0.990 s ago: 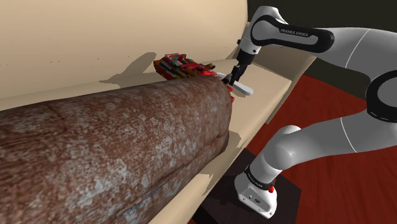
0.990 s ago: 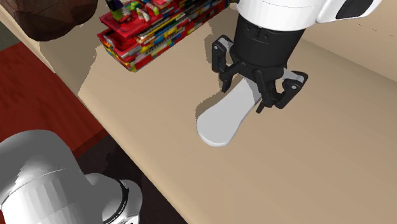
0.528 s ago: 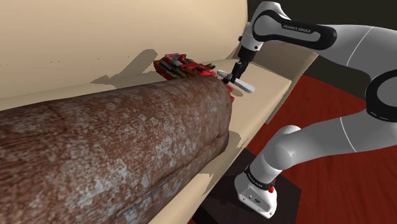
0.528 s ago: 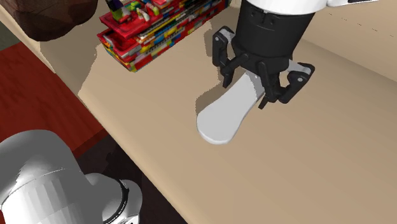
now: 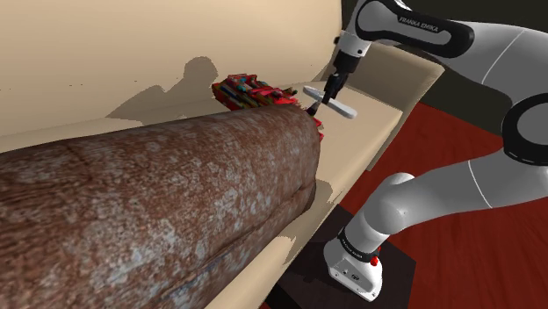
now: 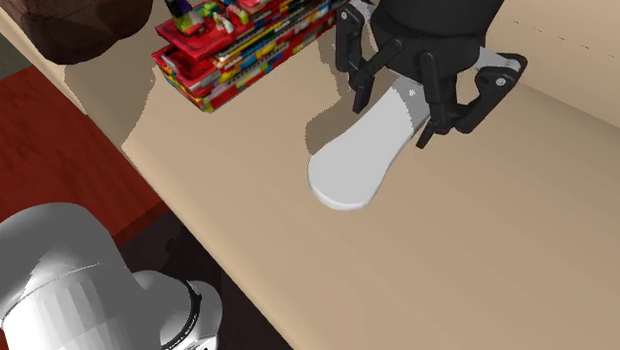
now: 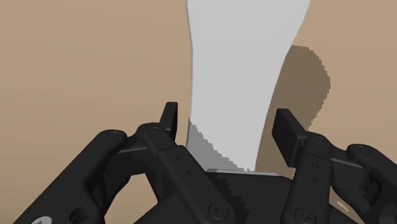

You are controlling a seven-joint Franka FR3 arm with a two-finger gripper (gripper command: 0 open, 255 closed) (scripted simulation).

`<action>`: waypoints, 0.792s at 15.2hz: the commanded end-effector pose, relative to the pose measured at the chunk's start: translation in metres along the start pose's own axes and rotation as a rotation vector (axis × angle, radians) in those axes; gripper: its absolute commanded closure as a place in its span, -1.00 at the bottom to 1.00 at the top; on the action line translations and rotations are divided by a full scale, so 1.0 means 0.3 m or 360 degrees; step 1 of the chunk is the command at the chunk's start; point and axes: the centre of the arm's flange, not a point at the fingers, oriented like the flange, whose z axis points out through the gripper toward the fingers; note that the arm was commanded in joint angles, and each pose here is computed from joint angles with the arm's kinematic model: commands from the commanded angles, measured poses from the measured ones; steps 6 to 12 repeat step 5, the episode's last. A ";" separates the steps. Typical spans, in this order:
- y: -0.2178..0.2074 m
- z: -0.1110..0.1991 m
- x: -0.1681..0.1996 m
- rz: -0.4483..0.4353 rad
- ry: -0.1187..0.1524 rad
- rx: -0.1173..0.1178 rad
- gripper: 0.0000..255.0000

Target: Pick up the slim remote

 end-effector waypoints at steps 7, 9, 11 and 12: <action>-0.002 -0.074 -0.001 0.0000 0.0000 0.0000 1.00; -0.002 -0.074 -0.001 0.0000 0.0000 0.0000 1.00; -0.002 -0.074 -0.001 0.0000 0.0000 0.0000 1.00; -0.002 -0.074 -0.001 0.0000 0.0000 0.0000 1.00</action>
